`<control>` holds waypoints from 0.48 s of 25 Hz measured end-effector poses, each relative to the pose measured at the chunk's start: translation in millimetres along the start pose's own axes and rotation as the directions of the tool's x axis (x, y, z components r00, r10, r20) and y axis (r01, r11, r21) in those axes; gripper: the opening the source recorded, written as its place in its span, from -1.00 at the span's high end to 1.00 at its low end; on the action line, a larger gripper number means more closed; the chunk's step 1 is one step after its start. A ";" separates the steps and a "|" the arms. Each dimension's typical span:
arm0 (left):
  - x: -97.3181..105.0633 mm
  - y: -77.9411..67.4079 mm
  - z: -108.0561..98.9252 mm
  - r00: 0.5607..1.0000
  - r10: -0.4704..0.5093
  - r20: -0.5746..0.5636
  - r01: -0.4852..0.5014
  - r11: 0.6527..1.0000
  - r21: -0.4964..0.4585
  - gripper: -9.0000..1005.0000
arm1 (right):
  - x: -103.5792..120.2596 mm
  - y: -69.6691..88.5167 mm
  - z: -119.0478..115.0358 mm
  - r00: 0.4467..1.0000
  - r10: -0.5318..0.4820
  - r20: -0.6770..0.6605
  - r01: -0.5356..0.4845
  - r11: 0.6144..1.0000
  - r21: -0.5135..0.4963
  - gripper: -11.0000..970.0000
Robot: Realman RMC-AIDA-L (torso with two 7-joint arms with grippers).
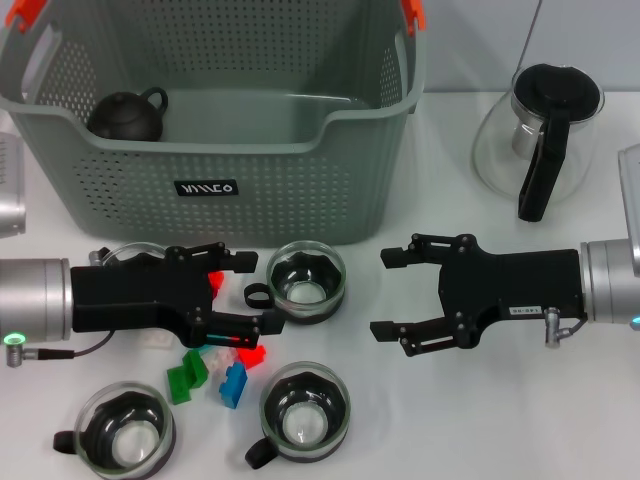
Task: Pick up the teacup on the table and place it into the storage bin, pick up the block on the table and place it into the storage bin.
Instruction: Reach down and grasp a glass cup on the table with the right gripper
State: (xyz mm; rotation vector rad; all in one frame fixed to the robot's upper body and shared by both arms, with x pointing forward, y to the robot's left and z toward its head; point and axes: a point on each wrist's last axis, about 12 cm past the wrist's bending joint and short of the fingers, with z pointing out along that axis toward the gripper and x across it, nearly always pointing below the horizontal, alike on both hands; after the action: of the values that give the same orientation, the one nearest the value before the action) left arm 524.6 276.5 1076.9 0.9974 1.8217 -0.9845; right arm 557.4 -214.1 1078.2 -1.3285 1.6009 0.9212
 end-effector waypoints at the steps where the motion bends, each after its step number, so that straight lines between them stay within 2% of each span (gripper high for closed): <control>1: -0.1 0.0 0.2 1.000 0.001 -0.002 -0.001 1.000 0.001 -0.89 | 0.5 -0.2 0.4 1.000 0.002 -0.002 -0.002 1.000 0.003 -0.91; 12: 0.1 -1.4 0.7 1.000 0.001 -0.004 0.000 1.000 0.015 -0.89 | -0.8 -1.0 3.0 1.000 0.006 0.013 -0.006 1.000 0.012 -0.87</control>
State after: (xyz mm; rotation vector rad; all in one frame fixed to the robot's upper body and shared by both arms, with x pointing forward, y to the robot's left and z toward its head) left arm 523.5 275.4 1076.9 1.0096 1.8201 -0.9974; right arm 558.9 -211.2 1077.8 -1.3080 1.5992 0.9203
